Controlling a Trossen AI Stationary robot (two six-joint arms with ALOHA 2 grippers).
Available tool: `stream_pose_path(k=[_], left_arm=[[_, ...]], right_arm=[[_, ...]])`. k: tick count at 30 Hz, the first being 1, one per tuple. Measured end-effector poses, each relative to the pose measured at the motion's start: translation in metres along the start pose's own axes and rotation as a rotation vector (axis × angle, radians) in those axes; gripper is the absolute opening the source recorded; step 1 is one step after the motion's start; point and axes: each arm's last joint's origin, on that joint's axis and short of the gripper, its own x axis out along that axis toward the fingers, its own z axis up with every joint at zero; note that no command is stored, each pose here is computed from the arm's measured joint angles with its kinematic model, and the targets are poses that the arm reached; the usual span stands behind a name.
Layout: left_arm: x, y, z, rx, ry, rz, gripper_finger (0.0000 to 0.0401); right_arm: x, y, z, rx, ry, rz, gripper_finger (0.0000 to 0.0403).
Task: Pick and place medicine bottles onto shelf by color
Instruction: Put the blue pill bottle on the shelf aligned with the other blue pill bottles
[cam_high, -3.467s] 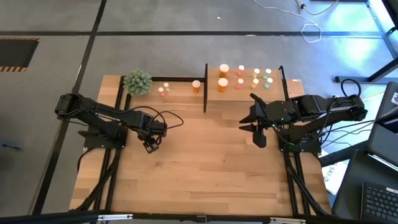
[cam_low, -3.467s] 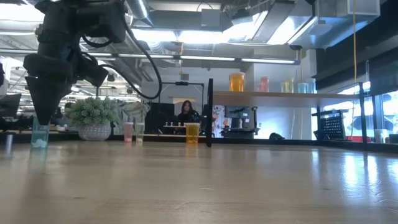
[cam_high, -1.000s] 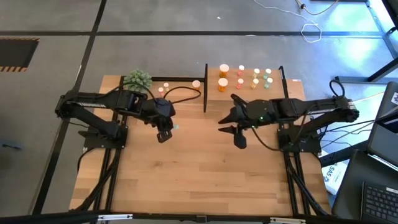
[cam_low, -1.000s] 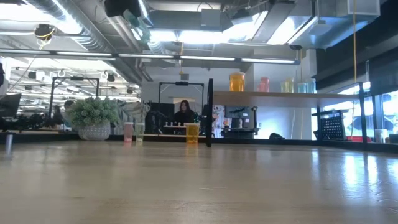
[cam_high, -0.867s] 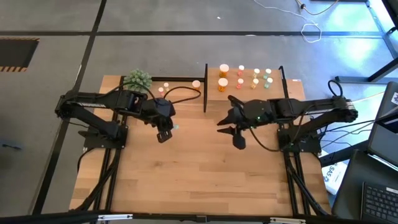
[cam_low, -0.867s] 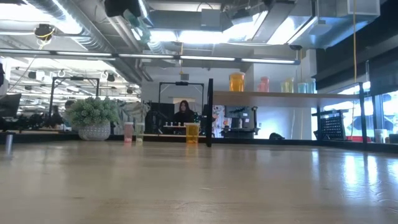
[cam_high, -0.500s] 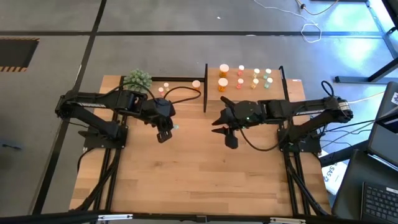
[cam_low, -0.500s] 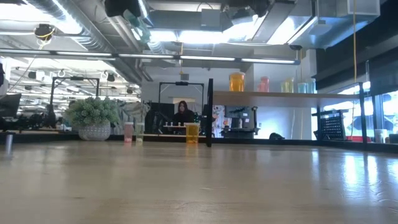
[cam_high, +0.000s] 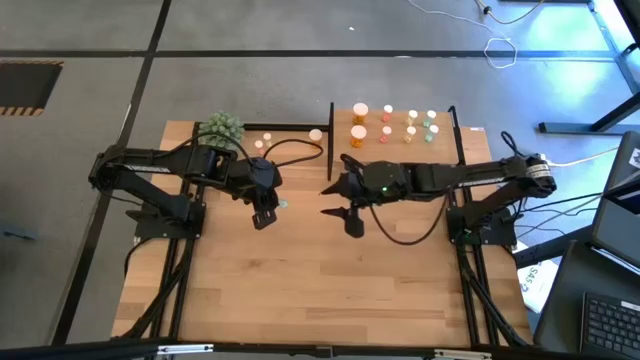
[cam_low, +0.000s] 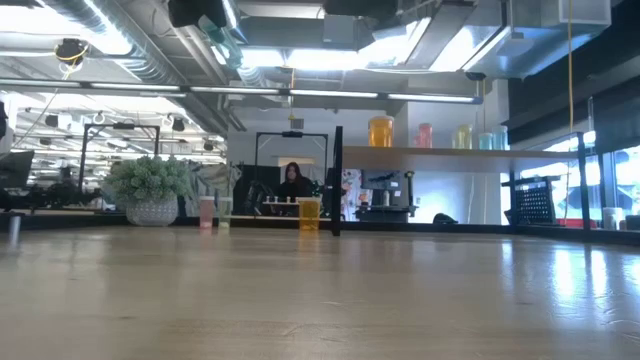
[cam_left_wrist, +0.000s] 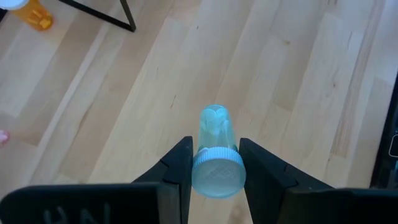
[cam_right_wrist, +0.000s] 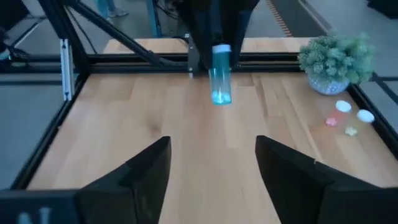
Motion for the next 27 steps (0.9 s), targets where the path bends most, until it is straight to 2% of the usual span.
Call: stream_pose_path(k=[13, 16, 27], left_arm=[[0.0, -0.001, 0.003, 0.007, -0.028, -0.014, 0.0098], [0.0, -0.002, 0.004, 0.006, -0.037, -0.018, 0.0098], [0.0, -0.003, 0.007, 0.001, -0.065, -0.041, 0.0098]], right_arm=[[0.065, -0.018, -0.019, 0.013, -0.022, 0.03, 0.0238], [0.077, -0.021, -0.022, 0.028, -0.05, 0.088, 0.0238], [0.096, -0.029, -0.024, 0.044, -0.151, 0.097, 0.0238]])
